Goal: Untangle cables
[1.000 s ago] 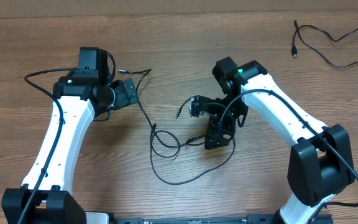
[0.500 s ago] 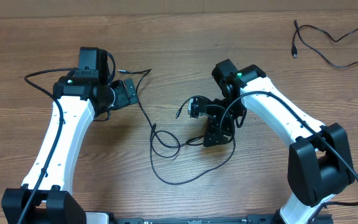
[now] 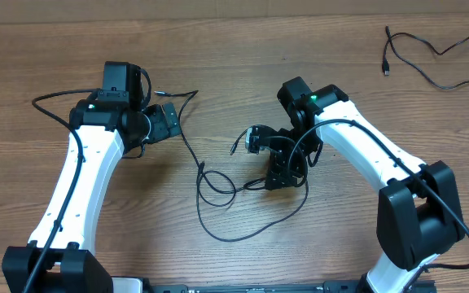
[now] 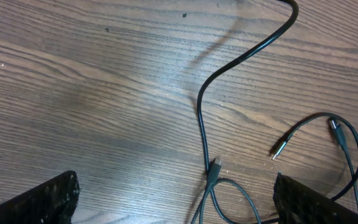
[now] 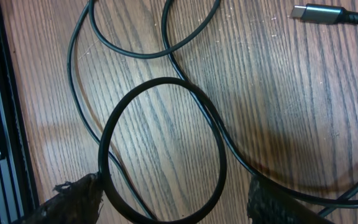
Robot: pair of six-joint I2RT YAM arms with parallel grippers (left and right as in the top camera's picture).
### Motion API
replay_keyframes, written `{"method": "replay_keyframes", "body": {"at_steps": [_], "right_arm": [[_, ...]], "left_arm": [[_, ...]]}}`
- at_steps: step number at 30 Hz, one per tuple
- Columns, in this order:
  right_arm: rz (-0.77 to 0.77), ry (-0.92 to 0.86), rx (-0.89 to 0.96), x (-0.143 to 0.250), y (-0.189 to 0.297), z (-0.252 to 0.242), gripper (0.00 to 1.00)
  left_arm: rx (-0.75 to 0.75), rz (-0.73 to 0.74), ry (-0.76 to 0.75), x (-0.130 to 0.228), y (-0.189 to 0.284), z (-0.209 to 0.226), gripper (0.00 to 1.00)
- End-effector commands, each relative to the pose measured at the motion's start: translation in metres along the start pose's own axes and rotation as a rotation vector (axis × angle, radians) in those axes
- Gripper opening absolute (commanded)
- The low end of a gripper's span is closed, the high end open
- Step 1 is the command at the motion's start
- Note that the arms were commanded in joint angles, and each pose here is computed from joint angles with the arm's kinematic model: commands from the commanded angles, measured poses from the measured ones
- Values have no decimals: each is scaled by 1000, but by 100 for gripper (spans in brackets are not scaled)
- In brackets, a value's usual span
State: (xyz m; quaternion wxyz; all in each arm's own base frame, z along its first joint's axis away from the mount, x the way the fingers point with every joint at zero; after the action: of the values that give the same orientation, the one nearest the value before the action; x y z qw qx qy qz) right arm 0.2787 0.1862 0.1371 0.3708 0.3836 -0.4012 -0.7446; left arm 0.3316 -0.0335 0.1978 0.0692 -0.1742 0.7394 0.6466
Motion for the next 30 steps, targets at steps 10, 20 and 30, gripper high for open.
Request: {"method": "replay_keyframes", "body": {"at_steps": [10, 20, 30], "right_arm": [[25, -7, -20, 11, -14, 2, 72], [12, 0, -17, 9, -15, 1, 31], [-55, -32, -69, -5, -6, 8, 4]], "left_arm": [[-3, -18, -14, -5, 2, 0, 100], [-3, -18, -14, -5, 2, 0, 100], [-3, -18, -14, -5, 2, 0, 99]]}}
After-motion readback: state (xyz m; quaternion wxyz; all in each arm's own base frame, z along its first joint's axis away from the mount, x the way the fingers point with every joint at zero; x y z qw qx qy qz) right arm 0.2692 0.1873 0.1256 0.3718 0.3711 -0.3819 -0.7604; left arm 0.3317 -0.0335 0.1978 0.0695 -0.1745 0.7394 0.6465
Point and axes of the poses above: each gripper's point midway between its finger pads, its own y axis back along the fingers, its own z axis along the line the jaws close on, x = y × z, the point moved 6 cm from there along y, back along the fingers, and after that the axes turned 10 degrees about -y, right-handed, at the moved point
